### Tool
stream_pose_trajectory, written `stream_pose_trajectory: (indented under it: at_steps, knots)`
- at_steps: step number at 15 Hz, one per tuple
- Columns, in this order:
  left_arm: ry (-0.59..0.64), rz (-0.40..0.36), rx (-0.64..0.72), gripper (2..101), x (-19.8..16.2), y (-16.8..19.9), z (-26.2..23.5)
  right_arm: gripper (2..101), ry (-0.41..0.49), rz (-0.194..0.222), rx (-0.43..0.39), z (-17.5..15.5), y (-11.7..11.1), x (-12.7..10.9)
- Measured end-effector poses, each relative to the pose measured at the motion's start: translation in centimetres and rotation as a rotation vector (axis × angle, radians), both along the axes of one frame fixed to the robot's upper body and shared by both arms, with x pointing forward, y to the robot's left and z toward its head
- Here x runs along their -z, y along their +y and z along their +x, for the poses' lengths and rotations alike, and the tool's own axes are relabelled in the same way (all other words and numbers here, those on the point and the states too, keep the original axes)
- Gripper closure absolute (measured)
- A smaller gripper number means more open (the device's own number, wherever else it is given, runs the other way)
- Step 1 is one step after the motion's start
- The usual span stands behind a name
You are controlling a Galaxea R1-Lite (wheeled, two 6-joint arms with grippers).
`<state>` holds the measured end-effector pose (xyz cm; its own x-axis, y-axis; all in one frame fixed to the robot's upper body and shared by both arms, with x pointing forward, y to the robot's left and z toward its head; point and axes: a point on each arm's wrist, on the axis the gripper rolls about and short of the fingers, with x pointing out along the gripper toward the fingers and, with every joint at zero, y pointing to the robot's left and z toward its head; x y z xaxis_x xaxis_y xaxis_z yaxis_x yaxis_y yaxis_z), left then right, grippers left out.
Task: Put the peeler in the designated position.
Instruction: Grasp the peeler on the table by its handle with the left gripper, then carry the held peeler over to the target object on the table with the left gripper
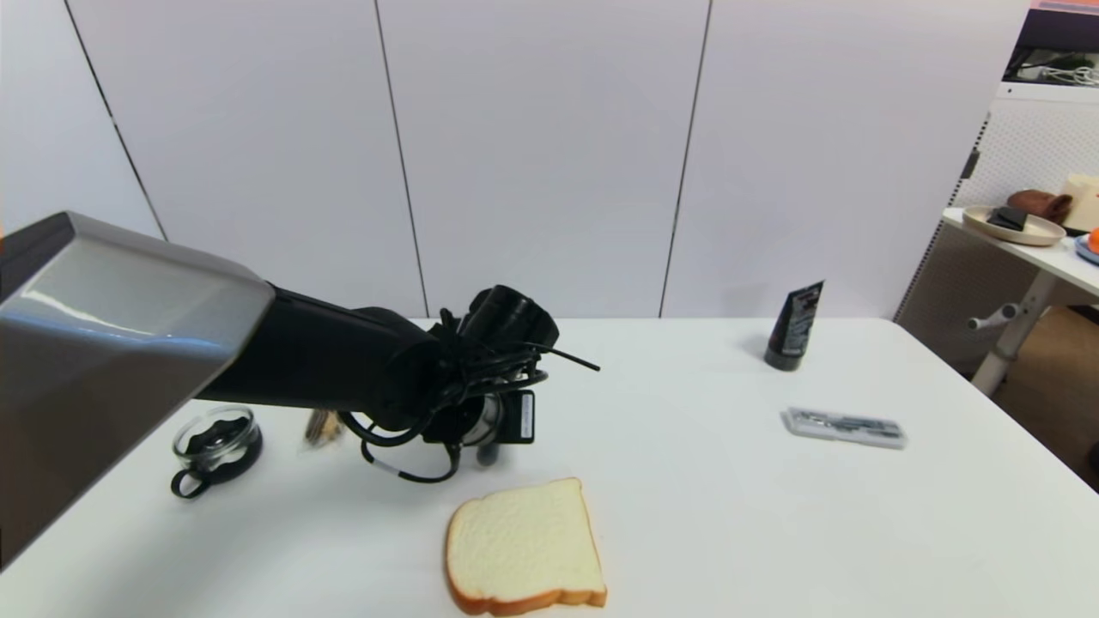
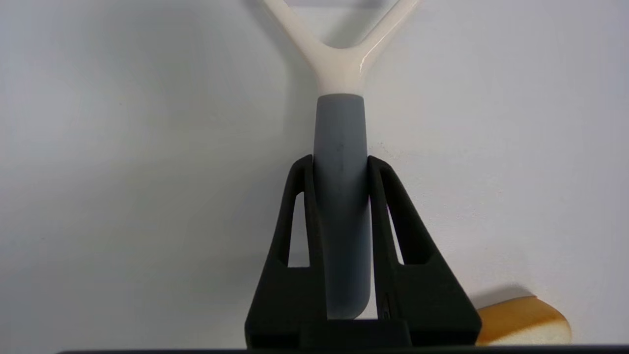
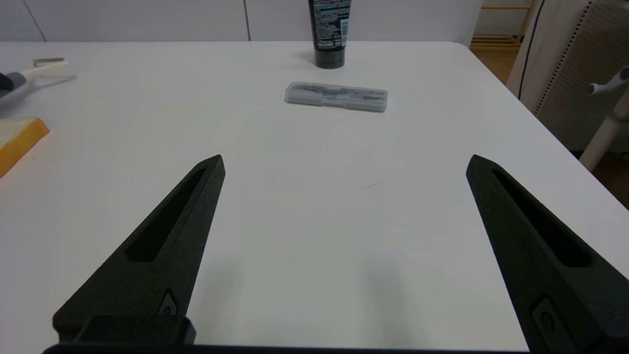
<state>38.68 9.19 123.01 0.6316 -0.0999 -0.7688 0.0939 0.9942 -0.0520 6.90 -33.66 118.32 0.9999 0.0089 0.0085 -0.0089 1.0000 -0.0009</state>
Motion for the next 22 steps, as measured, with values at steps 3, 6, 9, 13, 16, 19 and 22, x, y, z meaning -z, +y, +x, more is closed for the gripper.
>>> stream_pose_trajectory:
  at_steps: [3, 6, 9, 13, 16, 19, 22]
  knots:
    - [-0.084, 0.02, -0.018, 85.7, -2.8, 2.1, 0.6, 5.0, 0.0, 0.0, 0.0, 0.0, 0.0, 0.0]
    - [-0.164, 0.087, -0.046, 85.7, -6.2, 7.1, 1.8, 5.0, 0.0, 0.0, 0.0, 0.0, 0.0, 0.0]
    - [-0.209, 0.163, -0.076, 85.7, -8.7, 13.2, 2.2, 5.0, 0.0, 0.0, 0.0, 0.0, 0.0, 0.0]
    - [-0.147, 0.099, -0.054, 85.7, -8.0, 16.3, 1.5, 5.0, 0.0, 0.0, 0.0, 0.0, 0.0, 0.0]
    - [-0.141, 0.081, -0.063, 85.7, -6.6, 16.2, 2.0, 5.0, 0.0, 0.0, 0.0, 0.0, 0.0, 0.0]
    - [-0.106, 0.046, -0.076, 85.7, -5.1, 14.9, 2.3, 5.0, 0.0, 0.0, 0.0, 0.0, 0.0, 0.0]
    - [-0.05, 0.045, -0.061, 85.7, -3.3, 13.7, 2.4, 5.0, 0.0, 0.0, 0.0, 0.0, 0.0, 0.0]
